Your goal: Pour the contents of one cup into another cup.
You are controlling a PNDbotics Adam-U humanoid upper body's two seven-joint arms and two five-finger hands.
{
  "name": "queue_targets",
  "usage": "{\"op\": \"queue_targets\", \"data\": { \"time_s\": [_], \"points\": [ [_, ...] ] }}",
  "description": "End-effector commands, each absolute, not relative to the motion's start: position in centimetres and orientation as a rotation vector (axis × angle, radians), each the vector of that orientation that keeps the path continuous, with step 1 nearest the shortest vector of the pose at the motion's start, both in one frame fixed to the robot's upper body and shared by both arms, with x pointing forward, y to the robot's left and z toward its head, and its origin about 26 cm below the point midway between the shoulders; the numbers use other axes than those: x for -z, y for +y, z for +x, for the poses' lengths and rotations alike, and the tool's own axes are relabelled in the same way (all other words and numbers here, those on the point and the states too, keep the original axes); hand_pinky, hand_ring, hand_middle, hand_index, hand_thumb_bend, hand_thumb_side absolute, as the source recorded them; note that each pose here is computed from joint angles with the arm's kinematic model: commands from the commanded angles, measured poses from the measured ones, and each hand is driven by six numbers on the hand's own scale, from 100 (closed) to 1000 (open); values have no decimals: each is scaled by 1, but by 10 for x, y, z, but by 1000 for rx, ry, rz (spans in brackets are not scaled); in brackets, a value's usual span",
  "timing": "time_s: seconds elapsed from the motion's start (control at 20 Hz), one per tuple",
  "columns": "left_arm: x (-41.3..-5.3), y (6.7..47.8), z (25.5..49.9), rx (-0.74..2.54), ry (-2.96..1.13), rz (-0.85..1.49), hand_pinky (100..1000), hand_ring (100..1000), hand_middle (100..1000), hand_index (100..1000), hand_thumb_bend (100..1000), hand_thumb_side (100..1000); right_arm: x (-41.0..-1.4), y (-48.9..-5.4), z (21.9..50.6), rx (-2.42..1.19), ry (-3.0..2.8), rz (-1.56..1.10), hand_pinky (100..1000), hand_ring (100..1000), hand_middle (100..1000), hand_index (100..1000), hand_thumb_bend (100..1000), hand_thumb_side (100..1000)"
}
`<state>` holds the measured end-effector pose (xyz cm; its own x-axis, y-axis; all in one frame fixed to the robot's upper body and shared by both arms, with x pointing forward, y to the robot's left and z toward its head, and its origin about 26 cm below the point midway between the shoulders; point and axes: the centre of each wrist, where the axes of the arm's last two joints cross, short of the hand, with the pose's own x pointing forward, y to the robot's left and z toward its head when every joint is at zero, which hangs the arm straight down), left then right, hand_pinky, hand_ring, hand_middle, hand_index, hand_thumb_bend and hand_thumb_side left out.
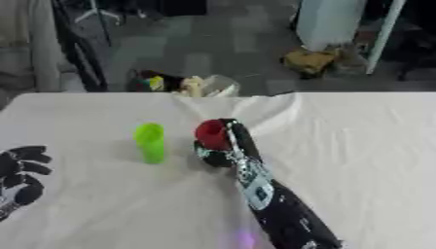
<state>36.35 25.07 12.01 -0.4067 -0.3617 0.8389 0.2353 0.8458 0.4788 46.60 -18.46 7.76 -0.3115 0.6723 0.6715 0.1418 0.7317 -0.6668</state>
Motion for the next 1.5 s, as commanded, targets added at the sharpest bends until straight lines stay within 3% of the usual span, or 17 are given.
{"op": "queue_targets", "data": {
  "time_s": [0.05,0.8,1.05,1.5],
  "points": [
    [-128,251,365,655,-1904,101,516,649,668,825,947,615,-99,-187,470,-575,-1892,-635,432,363,466,622,100,100],
    [-127,258,372,590,-1884,168,453,605,626,806,939,579,-146,-208,455,-464,-1987,-512,442,372,468,623,100,100],
    [-126,259,381,548,-1878,269,455,626,659,824,960,506,-163,-217,443,-421,-2029,-473,449,378,470,625,100,100],
    [-109,252,400,531,-1854,408,452,651,679,838,955,468,-173,-231,429,-327,-2046,-446,452,382,470,624,100,100]
  ]
}}
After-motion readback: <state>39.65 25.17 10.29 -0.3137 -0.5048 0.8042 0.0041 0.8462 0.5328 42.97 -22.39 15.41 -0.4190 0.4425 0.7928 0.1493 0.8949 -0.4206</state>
